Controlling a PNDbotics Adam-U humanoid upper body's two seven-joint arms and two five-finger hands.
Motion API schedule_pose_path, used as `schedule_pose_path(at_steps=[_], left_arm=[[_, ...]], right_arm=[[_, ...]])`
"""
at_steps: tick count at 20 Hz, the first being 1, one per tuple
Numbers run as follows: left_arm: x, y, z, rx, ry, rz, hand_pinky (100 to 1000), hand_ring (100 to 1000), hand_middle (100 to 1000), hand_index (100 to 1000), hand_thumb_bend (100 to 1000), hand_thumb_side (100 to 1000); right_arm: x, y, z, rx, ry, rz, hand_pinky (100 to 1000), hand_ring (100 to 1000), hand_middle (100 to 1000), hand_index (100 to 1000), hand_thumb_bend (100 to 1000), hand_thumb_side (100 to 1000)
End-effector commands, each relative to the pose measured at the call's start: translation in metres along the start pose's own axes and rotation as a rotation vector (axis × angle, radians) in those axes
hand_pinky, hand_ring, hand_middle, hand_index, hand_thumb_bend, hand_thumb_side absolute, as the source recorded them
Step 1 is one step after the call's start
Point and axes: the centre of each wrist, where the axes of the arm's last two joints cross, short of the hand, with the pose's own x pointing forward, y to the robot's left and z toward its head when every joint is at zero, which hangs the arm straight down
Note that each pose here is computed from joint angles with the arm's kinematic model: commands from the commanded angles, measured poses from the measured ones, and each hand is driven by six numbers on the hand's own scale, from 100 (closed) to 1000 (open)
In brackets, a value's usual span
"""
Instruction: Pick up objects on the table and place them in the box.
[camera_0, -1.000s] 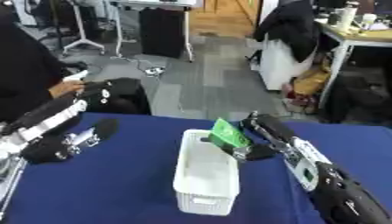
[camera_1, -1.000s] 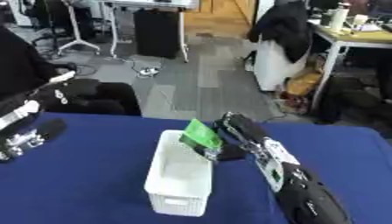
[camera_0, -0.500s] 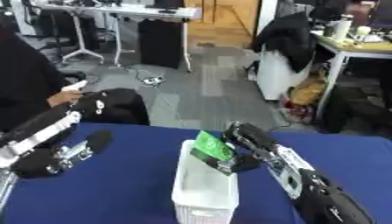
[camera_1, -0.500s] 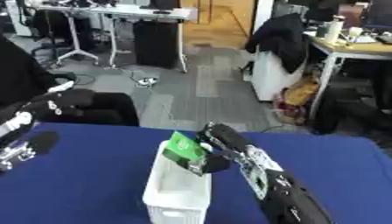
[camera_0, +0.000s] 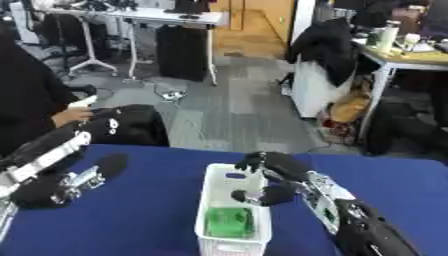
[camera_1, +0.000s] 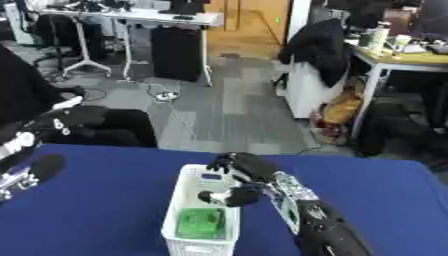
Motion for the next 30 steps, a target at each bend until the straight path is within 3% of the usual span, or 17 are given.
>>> schedule_pose_path(at_steps=[1,4,5,6,7,9,11,12,13,16,17,18,21,25,30], left_arm=[[0.006,0.008,-0.003,0.007,-0.023,-0.021,853,967,1000,991,134,1000],[0.006,0.009,-0.002,0.008,-0.021,-0.022,852,968,1000,991,134,1000],[0.006,0.009,-0.002,0.010,-0.020,-0.023,852,968,1000,991,134,1000],[0.005,0.009,-0.002,0.012,-0.018,-0.024,852,968,1000,991,134,1000],[0.005,0.010,-0.001,0.016,-0.013,-0.025,852,968,1000,991,134,1000],[0.005,0.012,0.001,0.029,-0.003,-0.029,853,968,1000,991,135,1000],[0.004,0.015,0.004,0.046,0.011,-0.034,853,968,1000,991,136,1000],[0.004,0.015,0.005,0.052,0.016,-0.036,853,968,1000,991,135,1000],[0.004,0.016,0.006,0.055,0.019,-0.038,854,968,1000,991,135,1000],[0.003,0.016,0.010,0.059,0.033,-0.043,854,967,1000,991,135,1000],[0.002,0.017,0.011,0.059,0.036,-0.044,854,967,1000,990,135,1000],[0.002,0.016,0.010,0.058,0.034,-0.045,854,967,1000,990,135,1000],[0.003,0.015,0.009,0.047,0.025,-0.043,854,968,1000,991,134,1000],[0.002,0.013,0.008,0.032,0.020,-0.042,854,967,1000,990,133,1000],[0.000,0.013,0.010,0.023,0.024,-0.046,854,968,1000,990,132,1000]], right_arm=[[-0.008,-0.016,0.004,-0.017,0.011,0.038,565,653,691,845,540,1000],[-0.011,-0.013,0.013,-0.058,0.021,0.005,507,626,653,824,481,1000],[-0.012,-0.011,0.019,-0.091,0.027,-0.026,446,595,596,785,409,1000],[-0.012,-0.010,0.025,-0.127,0.034,-0.060,460,602,607,792,436,1000],[-0.009,-0.008,0.031,-0.181,0.043,-0.122,288,505,456,700,358,1000],[0.002,-0.008,0.042,-0.297,0.036,-0.279,154,407,350,634,301,1000],[0.017,-0.024,0.055,-0.400,-0.019,-0.410,118,373,325,614,300,1000],[0.026,-0.035,0.063,-0.446,-0.051,-0.457,121,378,311,618,100,606],[0.034,-0.048,0.071,-0.486,-0.079,-0.492,104,337,291,586,310,1000],[0.063,-0.089,0.098,-0.658,-0.179,-0.553,100,280,232,511,263,1000],[0.074,-0.101,0.105,-0.703,-0.218,-0.556,100,270,218,488,310,1000],[0.084,-0.111,0.113,-0.742,-0.249,-0.554,100,268,212,479,265,1000],[0.103,-0.131,0.129,-0.825,-0.302,-0.549,100,253,194,454,310,1000],[0.121,-0.141,0.130,-0.828,-0.426,-0.569,100,250,196,454,448,1000],[0.131,-0.139,0.123,-0.773,-0.573,-0.681,100,240,190,464,477,1000]])
